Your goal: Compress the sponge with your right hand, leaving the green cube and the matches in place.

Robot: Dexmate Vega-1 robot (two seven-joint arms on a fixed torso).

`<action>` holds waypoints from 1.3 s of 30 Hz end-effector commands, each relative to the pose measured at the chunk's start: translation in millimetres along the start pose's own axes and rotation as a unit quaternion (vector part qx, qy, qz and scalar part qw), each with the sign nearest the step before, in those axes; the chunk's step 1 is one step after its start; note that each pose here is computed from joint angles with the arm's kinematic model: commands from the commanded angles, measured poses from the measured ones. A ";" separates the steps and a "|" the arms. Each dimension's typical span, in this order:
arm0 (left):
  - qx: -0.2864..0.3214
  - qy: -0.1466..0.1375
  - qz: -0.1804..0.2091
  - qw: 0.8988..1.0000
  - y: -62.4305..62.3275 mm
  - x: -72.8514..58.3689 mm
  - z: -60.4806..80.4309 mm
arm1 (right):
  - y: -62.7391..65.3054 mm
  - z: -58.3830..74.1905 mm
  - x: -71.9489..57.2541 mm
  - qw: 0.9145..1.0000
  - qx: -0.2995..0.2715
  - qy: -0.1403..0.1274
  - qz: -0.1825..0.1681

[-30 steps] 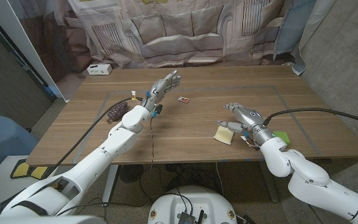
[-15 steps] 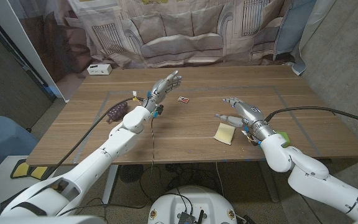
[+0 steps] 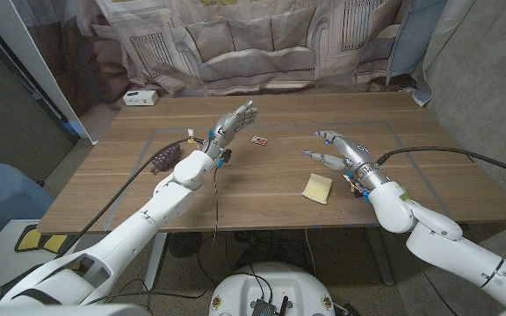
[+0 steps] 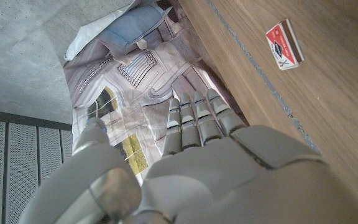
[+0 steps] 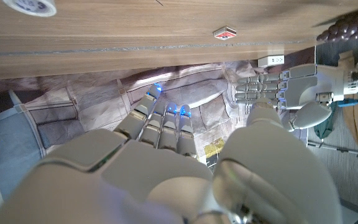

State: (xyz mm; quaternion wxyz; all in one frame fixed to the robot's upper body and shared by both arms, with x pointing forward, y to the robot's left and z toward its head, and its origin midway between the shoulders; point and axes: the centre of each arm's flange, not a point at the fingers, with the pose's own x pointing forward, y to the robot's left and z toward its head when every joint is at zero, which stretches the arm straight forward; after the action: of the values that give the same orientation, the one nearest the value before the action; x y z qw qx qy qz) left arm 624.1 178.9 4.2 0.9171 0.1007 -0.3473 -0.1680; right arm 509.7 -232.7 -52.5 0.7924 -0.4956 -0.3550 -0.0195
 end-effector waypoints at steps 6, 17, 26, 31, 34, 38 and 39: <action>0.008 0.013 0.016 1.000 -4.0 -9.9 -0.4 | -13.6 -28.0 25.3 0.981 0.191 -0.039 -0.012; 0.008 0.014 0.028 0.999 -8.3 -10.5 -4.1 | -24.4 -50.2 45.8 0.965 0.258 -0.050 -0.009; 0.014 0.009 0.040 0.999 -7.0 -10.6 -4.4 | -32.8 -64.3 58.5 0.954 0.296 -0.052 -0.009; 0.014 0.012 0.044 0.999 -11.4 -10.0 -6.4 | -35.3 -70.3 68.4 0.947 0.317 -0.057 -0.006; 0.019 0.011 0.040 0.999 -12.6 -10.1 -2.4 | -35.8 -71.8 76.4 0.942 0.331 -0.060 0.001; 0.016 0.003 0.039 0.999 -10.5 -11.7 2.1 | -34.6 -70.2 84.3 0.935 0.350 -0.063 0.000; 0.012 0.001 0.040 0.999 -9.5 -12.3 2.5 | -33.8 -69.7 86.1 0.933 0.355 -0.063 0.000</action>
State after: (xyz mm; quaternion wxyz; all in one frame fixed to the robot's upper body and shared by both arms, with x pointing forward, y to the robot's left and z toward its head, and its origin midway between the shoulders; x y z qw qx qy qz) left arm 616.9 174.2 -7.1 0.9247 0.1022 -0.3443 -0.1265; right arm 582.5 -280.1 -6.4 0.8860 -0.2291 -0.3864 0.1148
